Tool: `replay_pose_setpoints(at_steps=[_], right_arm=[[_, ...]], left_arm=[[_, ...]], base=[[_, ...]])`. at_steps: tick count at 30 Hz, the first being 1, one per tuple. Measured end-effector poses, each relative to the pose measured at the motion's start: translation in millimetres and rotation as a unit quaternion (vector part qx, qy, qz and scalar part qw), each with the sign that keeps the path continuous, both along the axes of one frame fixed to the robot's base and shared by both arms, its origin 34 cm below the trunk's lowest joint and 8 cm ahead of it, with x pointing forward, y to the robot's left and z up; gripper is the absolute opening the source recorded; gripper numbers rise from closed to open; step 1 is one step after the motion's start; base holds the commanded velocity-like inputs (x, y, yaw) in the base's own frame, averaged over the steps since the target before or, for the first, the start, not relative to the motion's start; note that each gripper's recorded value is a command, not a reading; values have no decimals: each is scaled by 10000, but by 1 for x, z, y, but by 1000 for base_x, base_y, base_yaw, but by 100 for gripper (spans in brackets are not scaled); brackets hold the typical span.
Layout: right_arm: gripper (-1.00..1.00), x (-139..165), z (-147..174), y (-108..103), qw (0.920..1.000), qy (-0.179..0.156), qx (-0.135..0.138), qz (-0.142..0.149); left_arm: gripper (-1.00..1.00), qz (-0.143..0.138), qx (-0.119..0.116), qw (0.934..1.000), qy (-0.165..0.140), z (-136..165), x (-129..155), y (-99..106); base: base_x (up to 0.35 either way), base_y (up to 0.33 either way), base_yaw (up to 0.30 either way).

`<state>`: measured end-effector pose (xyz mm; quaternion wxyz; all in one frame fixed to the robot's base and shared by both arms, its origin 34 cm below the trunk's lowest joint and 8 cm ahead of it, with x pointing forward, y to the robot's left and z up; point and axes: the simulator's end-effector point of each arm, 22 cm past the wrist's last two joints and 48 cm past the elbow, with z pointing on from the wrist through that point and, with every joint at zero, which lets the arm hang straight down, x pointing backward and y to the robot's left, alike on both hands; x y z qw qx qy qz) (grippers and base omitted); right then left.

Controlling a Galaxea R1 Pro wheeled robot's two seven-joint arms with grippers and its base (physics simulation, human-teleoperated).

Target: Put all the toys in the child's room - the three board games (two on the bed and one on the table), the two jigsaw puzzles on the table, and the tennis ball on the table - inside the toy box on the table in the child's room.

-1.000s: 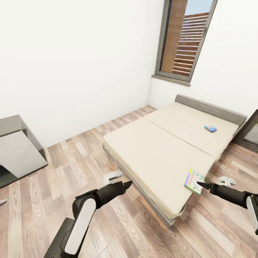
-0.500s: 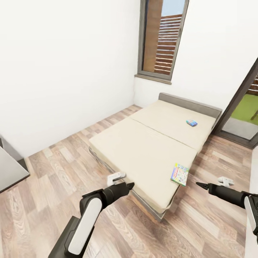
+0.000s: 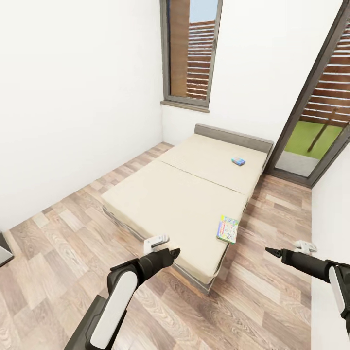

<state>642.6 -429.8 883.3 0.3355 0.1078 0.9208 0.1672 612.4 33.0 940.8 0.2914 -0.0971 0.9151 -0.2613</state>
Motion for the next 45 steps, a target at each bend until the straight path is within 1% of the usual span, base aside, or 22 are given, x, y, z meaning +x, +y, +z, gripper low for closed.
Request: replay_pose_setpoints(at_steps=[20, 22, 25, 26, 28, 32, 34, 35, 39, 45], right_arm=[[100, 0, -2, 1, 10000, 18, -22, -13], [100, 0, -2, 3, 10000, 20, -8, -8], [100, 0, -7, 15, 10000, 50, 60, 40], [100, 0, -7, 15, 10000, 50, 59, 40], [100, 0, -14, 24, 9999, 116, 67, 55], [100, -1, -22, 28, 9998, 221, -8, 22], [100, 0, -29, 28, 9994, 325, -142, -50], [100, 0, -29, 28, 9994, 326, -144, -52], [100, 1, -37, 23, 9983, 466, -315, -180], [100, 3, -45, 20, 9970, 597, -398, -282]], left_arm=[[100, -7, -42, 10000, -27, 0, -1, 0], [100, -3, -37, 10000, -30, 0, -1, 0], [100, 12, -32, 10000, -36, 1, 1, 0], [100, 12, -32, 10000, -36, 1, 1, 0], [100, 18, -30, 10000, -42, 1, 2, 1], [100, 20, -27, 10000, -48, 2, 3, 1], [100, 24, -27, 10000, -54, 3, 3, 1], [100, 24, -28, 10000, -55, 3, 3, 1], [100, 28, -25, 10000, -57, 3, 4, 1], [100, 34, -17, 10000, -60, 3, 4, 1]], base=[[4, 294, -281], [21, 239, -281], [13, 147, -281], [10, 109, -281], [7, 78, -281], [5, 56, -281], [3, 36, -281], [3, 29, -281], [2, 22, -263], [1, 10, -143]])
